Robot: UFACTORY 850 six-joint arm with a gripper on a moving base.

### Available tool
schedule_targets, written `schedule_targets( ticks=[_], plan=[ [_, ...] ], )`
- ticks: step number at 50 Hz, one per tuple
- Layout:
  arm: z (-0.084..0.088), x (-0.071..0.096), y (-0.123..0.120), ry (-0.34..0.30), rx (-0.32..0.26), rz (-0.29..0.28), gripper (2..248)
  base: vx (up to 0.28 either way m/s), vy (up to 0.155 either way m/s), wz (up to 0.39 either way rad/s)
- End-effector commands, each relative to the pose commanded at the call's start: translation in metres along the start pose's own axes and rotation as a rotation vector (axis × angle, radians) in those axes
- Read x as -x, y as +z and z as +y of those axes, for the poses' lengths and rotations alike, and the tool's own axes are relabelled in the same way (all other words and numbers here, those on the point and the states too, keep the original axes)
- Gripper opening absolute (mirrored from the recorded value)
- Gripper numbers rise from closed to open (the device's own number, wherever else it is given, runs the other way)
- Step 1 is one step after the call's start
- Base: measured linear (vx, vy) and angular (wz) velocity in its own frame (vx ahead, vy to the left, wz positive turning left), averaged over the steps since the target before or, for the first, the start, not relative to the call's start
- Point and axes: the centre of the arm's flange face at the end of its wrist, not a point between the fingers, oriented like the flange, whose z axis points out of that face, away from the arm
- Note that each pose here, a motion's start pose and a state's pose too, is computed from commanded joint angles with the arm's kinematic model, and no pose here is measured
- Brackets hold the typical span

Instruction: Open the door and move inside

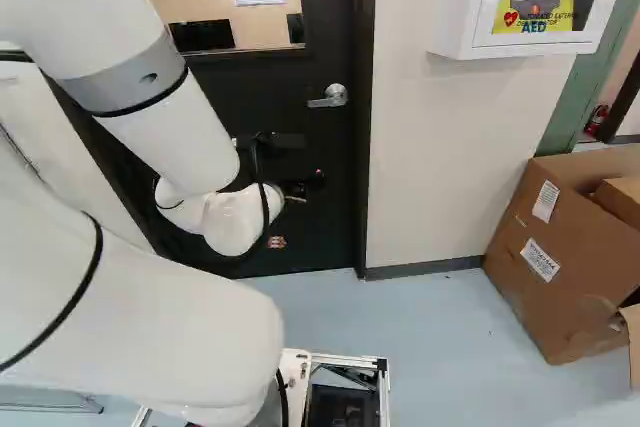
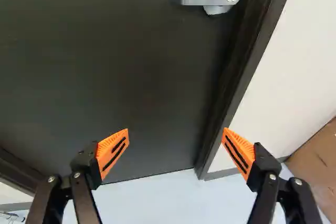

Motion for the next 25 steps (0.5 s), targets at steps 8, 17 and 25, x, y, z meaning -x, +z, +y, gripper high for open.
schedule_targets(
  ticks=[8,17,25],
  plan=[
    [0.000,-0.008,0.004,0.000,0.000,0.016,247,0.000,0.000,0.000],
    [0.000,-0.020,0.011,0.000,0.000,0.038,247,0.000,0.000,0.000],
    [0.000,-0.032,0.018,0.000,0.000,0.057,247,0.000,0.000,0.000]
  ],
)
